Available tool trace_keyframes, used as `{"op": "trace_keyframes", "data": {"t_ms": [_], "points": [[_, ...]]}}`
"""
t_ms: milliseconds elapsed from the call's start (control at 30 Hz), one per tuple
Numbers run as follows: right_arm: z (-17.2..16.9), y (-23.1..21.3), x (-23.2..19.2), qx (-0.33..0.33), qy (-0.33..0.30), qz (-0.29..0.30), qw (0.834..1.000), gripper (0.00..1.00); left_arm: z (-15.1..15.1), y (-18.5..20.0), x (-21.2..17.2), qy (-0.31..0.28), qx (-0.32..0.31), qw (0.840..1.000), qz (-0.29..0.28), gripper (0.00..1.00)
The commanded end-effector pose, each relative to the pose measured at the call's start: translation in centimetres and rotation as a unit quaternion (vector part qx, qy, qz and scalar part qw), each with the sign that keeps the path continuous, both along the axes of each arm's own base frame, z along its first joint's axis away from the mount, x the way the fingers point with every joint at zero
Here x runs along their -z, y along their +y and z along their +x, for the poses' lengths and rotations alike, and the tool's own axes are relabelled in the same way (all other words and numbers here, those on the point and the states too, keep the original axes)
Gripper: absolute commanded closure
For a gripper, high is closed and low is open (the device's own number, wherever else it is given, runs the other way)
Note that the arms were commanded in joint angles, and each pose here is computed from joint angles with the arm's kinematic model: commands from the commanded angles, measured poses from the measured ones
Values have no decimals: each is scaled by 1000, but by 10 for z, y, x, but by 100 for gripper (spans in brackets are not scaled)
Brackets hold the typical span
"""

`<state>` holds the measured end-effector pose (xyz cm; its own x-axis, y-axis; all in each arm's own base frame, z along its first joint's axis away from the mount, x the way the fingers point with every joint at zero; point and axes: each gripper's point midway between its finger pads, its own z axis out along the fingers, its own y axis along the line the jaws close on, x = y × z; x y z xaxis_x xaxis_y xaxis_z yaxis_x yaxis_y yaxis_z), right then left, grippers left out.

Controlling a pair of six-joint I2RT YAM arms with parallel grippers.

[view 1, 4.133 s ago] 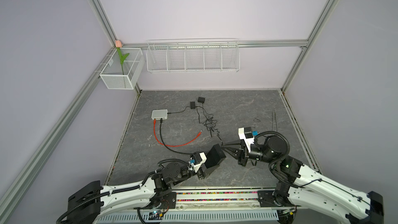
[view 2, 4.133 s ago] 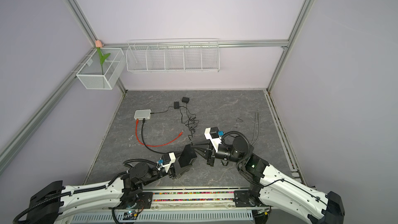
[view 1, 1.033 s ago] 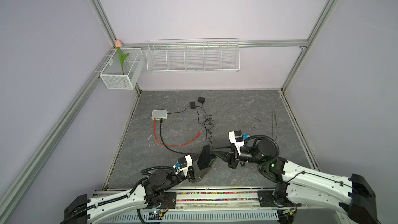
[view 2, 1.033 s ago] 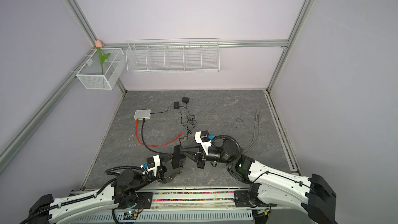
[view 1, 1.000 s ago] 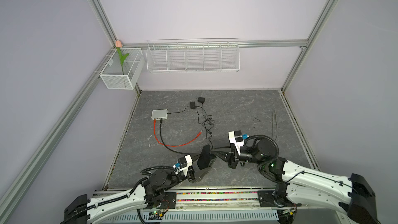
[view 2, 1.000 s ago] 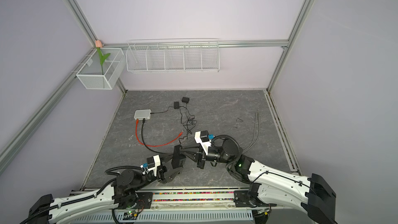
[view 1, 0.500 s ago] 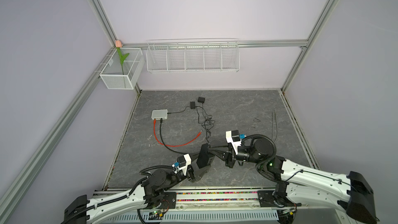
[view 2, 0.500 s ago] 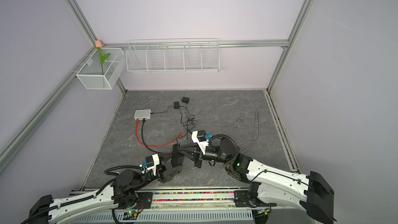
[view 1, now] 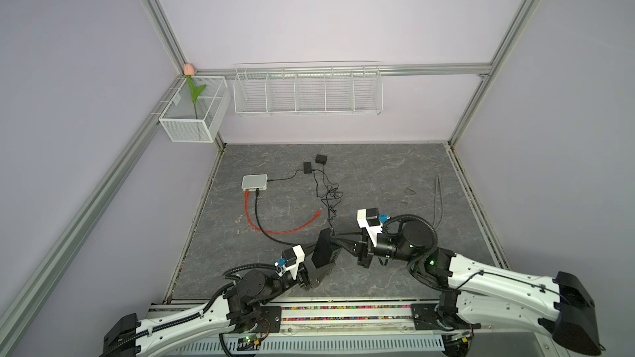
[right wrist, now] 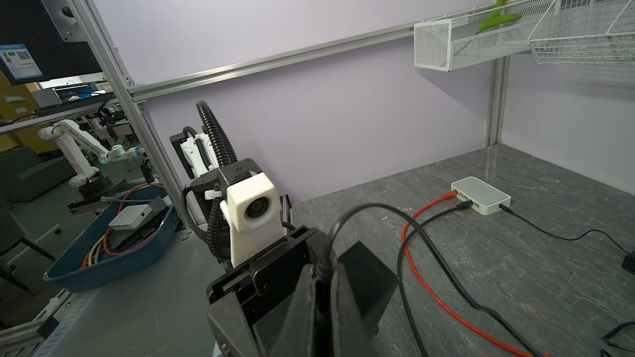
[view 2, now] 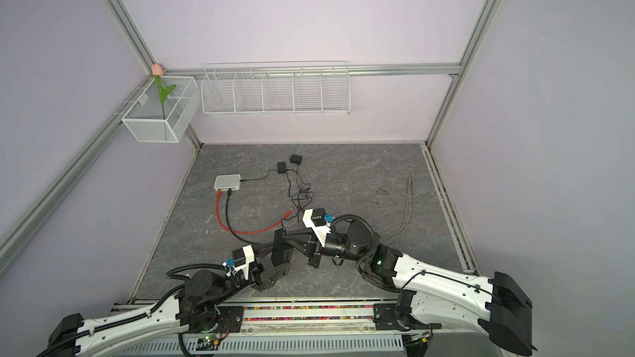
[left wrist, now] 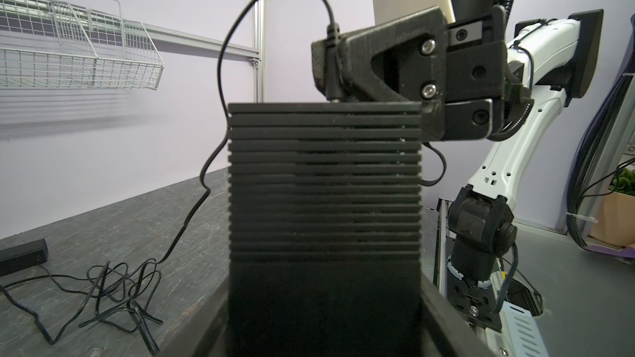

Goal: Insert the plug into the switch port

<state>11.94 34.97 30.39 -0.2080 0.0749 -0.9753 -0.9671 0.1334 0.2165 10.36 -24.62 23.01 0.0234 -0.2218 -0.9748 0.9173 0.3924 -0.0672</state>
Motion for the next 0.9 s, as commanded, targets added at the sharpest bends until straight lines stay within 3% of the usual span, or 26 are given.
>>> {"op": "trace_keyframes", "data": {"t_ms": [0,233,867], "points": [[-1,0,71,-1,48,-119,992,91,-16,26,-97,-74,10,986,-147,100],[0,-2,58,4,30,-134,991,84,-14,23,-84,-62,11,989,-137,100],[-10,-21,-3,0,-48,-115,992,44,-5,10,-35,-19,4,998,-66,100]]}}
